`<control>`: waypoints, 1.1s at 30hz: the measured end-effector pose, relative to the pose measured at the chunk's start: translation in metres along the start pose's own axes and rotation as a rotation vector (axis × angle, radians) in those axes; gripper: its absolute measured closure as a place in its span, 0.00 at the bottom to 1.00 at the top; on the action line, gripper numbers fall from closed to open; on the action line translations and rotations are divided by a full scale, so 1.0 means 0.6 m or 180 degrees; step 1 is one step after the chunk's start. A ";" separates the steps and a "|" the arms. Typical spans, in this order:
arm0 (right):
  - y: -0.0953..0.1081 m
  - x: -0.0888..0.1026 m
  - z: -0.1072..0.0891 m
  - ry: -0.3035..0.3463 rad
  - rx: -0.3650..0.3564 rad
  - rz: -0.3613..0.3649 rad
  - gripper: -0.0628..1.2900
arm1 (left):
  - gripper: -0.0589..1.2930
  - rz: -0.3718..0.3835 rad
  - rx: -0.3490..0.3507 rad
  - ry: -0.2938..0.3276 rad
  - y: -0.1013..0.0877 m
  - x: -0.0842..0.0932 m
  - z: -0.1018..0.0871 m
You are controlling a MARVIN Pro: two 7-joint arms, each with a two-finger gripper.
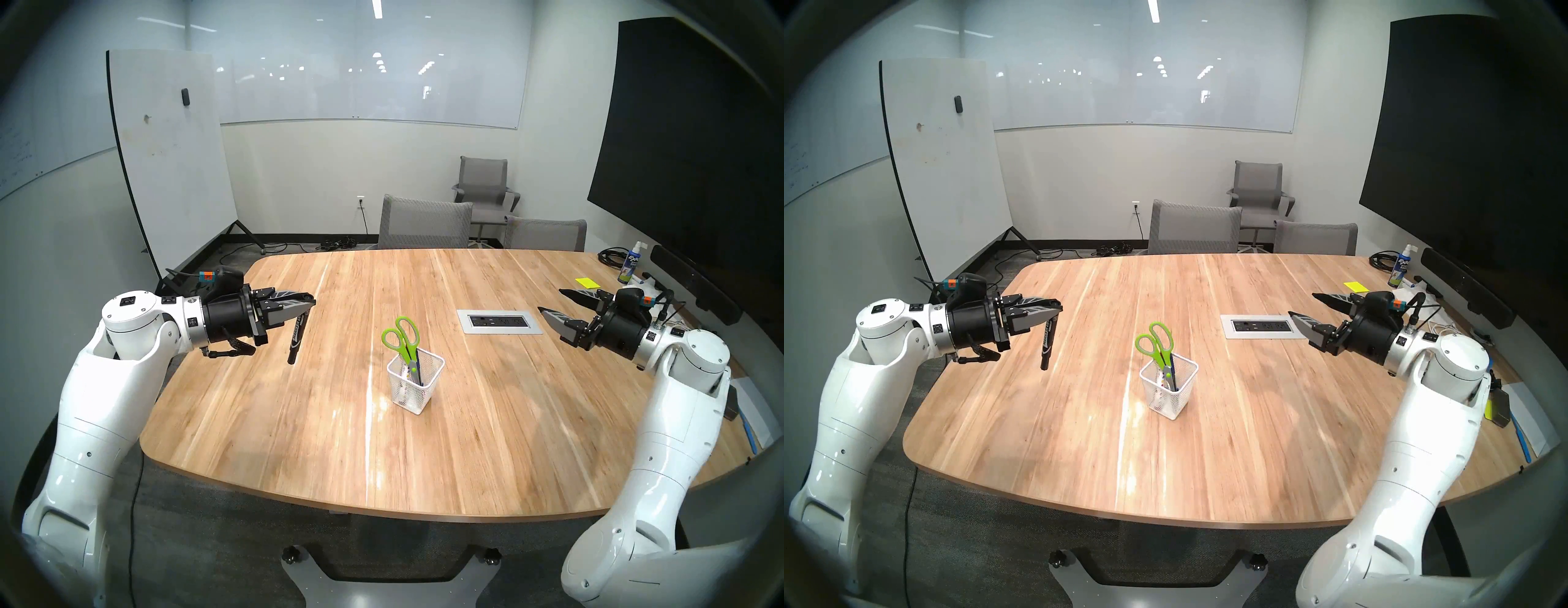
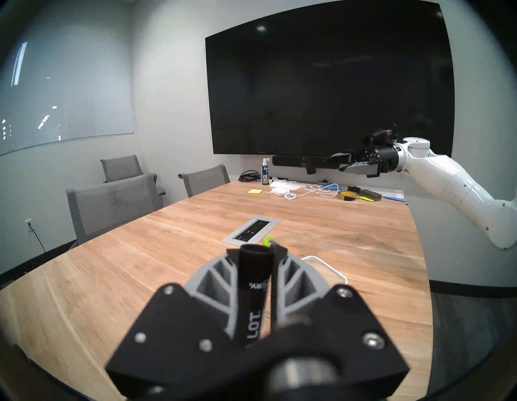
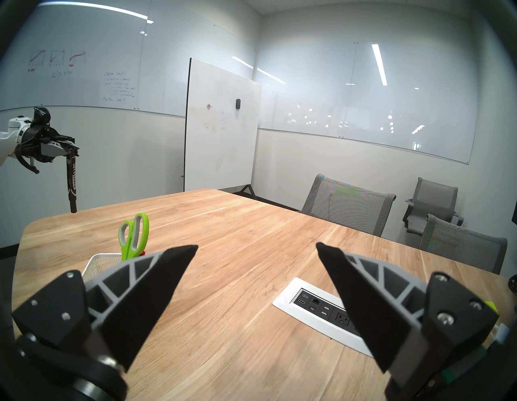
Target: Place the pen, the marker, and the scissors into the pen holder
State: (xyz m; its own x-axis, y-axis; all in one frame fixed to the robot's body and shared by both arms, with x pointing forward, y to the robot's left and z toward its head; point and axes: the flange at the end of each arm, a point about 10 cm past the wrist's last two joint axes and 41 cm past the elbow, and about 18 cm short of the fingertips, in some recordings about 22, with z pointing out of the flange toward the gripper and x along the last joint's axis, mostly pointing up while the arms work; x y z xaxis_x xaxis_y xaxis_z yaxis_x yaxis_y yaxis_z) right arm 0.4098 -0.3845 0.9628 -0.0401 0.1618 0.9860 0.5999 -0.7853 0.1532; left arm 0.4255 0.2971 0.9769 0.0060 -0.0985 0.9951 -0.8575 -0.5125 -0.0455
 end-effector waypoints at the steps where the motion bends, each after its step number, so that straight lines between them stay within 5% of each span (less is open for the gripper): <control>1: 0.000 0.000 0.000 0.0000 0.0000 0.0000 0.05 | 0.82 -0.0004 -0.0011 0.0025 0.001 0.002 0.005; 33: 0.000 0.000 0.000 0.0000 0.0000 0.0000 0.05 | 0.82 -0.0158 -0.0145 0.0472 0.027 0.058 0.107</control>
State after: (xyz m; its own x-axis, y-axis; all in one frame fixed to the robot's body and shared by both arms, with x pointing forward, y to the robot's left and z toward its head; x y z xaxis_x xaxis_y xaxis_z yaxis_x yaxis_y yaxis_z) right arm 0.4099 -0.3845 0.9627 -0.0401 0.1617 0.9860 0.5999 -0.7853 0.1532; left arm 0.4450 0.2307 1.0054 -0.0241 0.0547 0.9982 -0.8805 -0.4740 0.0047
